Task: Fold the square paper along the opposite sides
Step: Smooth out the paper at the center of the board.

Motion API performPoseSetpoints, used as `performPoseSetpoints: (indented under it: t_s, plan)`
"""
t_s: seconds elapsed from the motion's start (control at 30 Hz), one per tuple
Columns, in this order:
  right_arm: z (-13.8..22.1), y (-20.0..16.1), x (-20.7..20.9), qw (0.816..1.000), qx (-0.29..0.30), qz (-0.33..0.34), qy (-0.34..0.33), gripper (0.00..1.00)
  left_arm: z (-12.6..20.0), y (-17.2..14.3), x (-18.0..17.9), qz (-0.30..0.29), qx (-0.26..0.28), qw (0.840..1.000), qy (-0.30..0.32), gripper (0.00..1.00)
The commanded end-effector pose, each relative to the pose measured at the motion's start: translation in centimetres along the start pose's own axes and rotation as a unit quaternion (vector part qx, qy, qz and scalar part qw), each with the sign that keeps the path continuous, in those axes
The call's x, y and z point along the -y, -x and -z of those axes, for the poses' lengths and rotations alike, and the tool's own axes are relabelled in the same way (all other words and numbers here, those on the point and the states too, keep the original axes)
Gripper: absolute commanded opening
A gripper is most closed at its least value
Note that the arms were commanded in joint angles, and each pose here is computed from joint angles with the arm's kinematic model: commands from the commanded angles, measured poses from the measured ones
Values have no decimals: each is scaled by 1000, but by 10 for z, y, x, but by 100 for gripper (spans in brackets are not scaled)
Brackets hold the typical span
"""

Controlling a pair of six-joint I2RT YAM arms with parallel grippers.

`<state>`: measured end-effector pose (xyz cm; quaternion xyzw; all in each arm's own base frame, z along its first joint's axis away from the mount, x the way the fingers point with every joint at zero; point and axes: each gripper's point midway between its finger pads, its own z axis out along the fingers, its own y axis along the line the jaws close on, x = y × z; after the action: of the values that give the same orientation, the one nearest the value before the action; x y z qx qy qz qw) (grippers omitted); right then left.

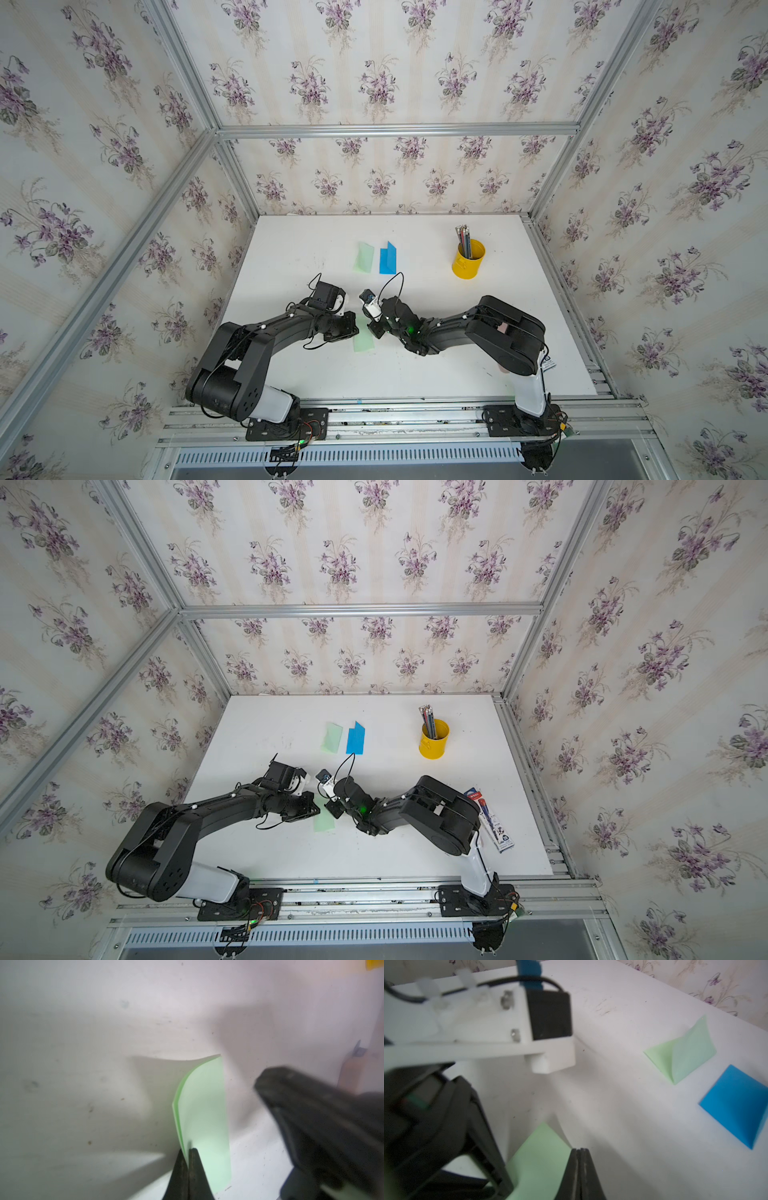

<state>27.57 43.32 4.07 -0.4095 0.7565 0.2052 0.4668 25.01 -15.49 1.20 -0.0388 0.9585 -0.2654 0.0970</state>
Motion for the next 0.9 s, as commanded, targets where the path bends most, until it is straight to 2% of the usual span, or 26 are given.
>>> performPoseSetpoints:
  t_s: [0.0, 0.13, 0.3, 0.5, 0.57, 0.67, 0.73, 0.87]
  plan:
    - [-3, -14, -7, 1000, -14, 1, -4, 0, 1, -26, -35, 24, -40, 996, 81, 0]
    - [-5, -44, -7, 999, -49, 0, -11, 0, 1, -26, -35, 23, -40, 996, 82, 0]
    - [9, -75, 12, 996, -83, 2, -40, 0, 2, -26, -36, 25, -37, 996, 81, 0]
    - [15, -92, 27, 994, -97, 3, -54, 0, 2, -24, -35, 24, -35, 996, 78, 0]
    - [15, -88, 29, 994, -93, 8, -56, 0, 2, -24, -35, 25, -36, 996, 79, 0]
    - [23, -59, 22, 997, -63, 17, -38, 0, 3, -24, -36, 25, -35, 996, 81, 0]
    - [34, -32, 4, 999, -23, 25, -15, 0, 3, -25, -36, 26, -35, 996, 81, 0]
    - [45, -24, -28, 999, 7, 41, 14, 0, 3, -24, -36, 27, -34, 996, 81, 0]
